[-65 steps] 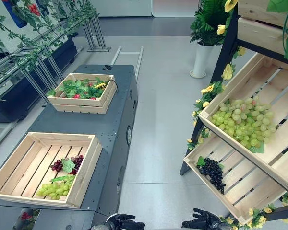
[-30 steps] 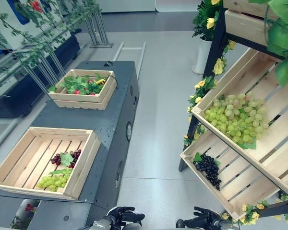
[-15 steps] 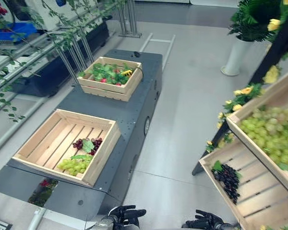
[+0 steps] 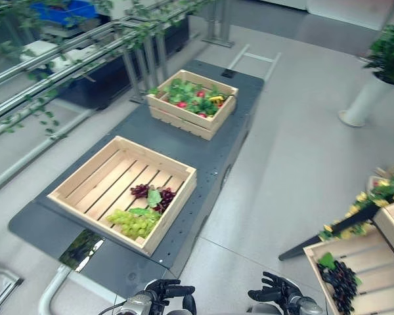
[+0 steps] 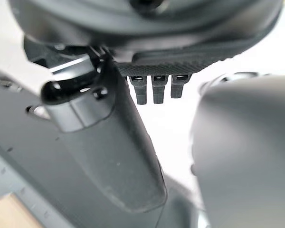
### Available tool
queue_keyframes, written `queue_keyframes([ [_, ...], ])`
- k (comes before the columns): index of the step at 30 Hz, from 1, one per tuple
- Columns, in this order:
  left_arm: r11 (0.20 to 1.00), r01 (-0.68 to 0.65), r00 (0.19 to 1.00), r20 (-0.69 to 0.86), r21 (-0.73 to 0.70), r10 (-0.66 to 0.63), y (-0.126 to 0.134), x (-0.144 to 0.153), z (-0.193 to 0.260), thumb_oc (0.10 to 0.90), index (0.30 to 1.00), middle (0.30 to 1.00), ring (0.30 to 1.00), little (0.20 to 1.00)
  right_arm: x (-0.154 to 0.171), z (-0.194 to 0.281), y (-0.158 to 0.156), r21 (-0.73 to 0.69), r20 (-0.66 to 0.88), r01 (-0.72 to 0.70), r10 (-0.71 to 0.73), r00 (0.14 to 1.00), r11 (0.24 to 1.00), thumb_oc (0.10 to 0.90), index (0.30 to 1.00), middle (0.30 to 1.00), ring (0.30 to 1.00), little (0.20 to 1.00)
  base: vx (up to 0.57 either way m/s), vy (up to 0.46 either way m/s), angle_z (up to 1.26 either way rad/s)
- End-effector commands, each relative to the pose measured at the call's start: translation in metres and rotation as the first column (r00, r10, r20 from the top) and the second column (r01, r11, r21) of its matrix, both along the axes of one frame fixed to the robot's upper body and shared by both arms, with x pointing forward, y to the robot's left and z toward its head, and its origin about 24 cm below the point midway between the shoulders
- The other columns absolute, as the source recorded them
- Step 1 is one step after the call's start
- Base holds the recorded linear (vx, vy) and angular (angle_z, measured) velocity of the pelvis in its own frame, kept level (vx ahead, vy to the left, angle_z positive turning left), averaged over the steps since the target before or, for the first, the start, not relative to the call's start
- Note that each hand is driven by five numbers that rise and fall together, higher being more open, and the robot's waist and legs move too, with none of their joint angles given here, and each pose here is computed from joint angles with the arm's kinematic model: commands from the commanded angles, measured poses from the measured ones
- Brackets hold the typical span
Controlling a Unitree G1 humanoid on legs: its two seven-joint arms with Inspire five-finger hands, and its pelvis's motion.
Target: Pick up the fruits from the basket on one side to the basket on the other side
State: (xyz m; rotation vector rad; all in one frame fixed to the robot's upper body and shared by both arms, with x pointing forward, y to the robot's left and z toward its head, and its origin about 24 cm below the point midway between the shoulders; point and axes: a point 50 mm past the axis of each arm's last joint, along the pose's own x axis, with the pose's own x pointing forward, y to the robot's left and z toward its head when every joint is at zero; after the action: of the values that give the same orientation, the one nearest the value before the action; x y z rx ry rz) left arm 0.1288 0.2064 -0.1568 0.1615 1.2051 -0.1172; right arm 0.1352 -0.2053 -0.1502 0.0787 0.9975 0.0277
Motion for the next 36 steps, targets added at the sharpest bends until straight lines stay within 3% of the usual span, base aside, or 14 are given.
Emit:
queue_keyframes([
  [1, 0.997, 0.063, 0.998, 0.0, -0.044, -0.063, -0.003, 0.001, 0.0, 0.8, 0.9, 0.9, 0.9, 0.9, 0.018, 0.01, -0.008, 0.031, 0.109, 0.058, -0.061, 0.992, 0.998, 0.8, 0.9, 0.9, 0.9, 0.9, 0.23, -0.113, 0.71],
  [5, 0.996, 0.07, 0.998, 0.006, -0.047, -0.07, 0.001, -0.001, 0.001, 0.8, 0.9, 0.9, 0.9, 0.9, 0.012, 0.008, -0.008, 0.035, 0.088, 0.068, -0.071, 0.994, 0.997, 0.8, 0.9, 0.9, 0.9, 0.9, 0.23, -0.152, 0.96],
  [12, 0.996, 0.059, 0.986, 0.158, -0.063, -0.048, 0.004, 0.01, 0.008, 0.8, 0.9, 0.9, 0.9, 0.9, 0.004, 0.005, -0.008, 0.058, 0.06, 0.09, -0.093, 0.994, 0.994, 0.8, 0.9, 0.9, 0.9, 0.9, 0.26, -0.279, 0.77],
  [16, 0.989, 0.136, 0.947, 0.3, -0.056, -0.113, -0.004, 0.04, 0.024, 0.8, 0.9, 0.9, 0.9, 0.9, 0.005, 0.005, -0.003, 0.082, 0.068, 0.147, -0.153, 0.986, 0.986, 0.8, 0.9, 0.9, 0.9, 0.9, 0.23, -0.482, 0.82],
  [20, 0.984, 0.147, 0.883, 0.462, -0.1, -0.085, -0.021, 0.081, 0.048, 0.8, 0.9, 0.9, 0.9, 0.9, 0.007, 0.008, -0.01, 0.05, 0.082, 0.096, -0.099, 0.992, 0.994, 0.8, 0.9, 0.9, 0.9, 0.9, 0.13, -0.291, 1.05],
  [23, 0.965, 0.254, 0.777, 0.608, -0.064, -0.164, -0.043, 0.114, 0.077, 0.8, 0.9, 0.9, 0.9, 0.9, 0.014, 0.014, -0.022, 0.022, 0.104, 0.116, -0.118, 0.988, 0.993, 0.8, 0.9, 0.9, 0.9, 0.9, 0.03, -0.229, 1.02],
  [24, 0.962, 0.267, 0.764, 0.621, -0.058, -0.175, -0.046, 0.117, 0.08, 0.8, 0.9, 0.9, 0.9, 0.9, 0.014, 0.015, -0.024, 0.018, 0.107, 0.126, -0.127, 0.986, 0.992, 0.8, 0.9, 0.9, 0.9, 0.9, 0.03, -0.084, 1.12],
  [26, 0.934, 0.355, 0.663, 0.712, -0.027, -0.231, -0.061, 0.131, 0.101, 0.8, 0.9, 0.9, 0.9, 0.9, 0.01, 0.017, -0.039, 0.015, 0.126, 0.231, -0.231, 0.965, 0.973, 0.8, 0.9, 0.9, 0.9, 0.9, 0.02, 0.033, 1.06],
  [29, 0.904, 0.428, 0.539, 0.798, 0.017, -0.27, -0.073, 0.142, 0.127, 0.8, 0.9, 0.9, 0.9, 0.9, 0.006, 0.019, -0.047, -0.004, 0.144, 0.266, -0.263, 0.954, 0.964, 0.8, 0.9, 0.9, 0.9, 0.9, 0.05, 0.131, 0.88],
  [36, 0.872, 0.488, 0.366, 0.898, 0.04, -0.246, -0.071, 0.148, 0.171, 0.8, 0.9, 0.9, 0.9, 0.9, -0.018, 0.01, -0.048, -0.006, 0.097, 0.306, -0.304, 0.948, 0.952, 0.8, 0.9, 0.9, 0.9, 0.9, 0.14, 0.153, 0.21],
])
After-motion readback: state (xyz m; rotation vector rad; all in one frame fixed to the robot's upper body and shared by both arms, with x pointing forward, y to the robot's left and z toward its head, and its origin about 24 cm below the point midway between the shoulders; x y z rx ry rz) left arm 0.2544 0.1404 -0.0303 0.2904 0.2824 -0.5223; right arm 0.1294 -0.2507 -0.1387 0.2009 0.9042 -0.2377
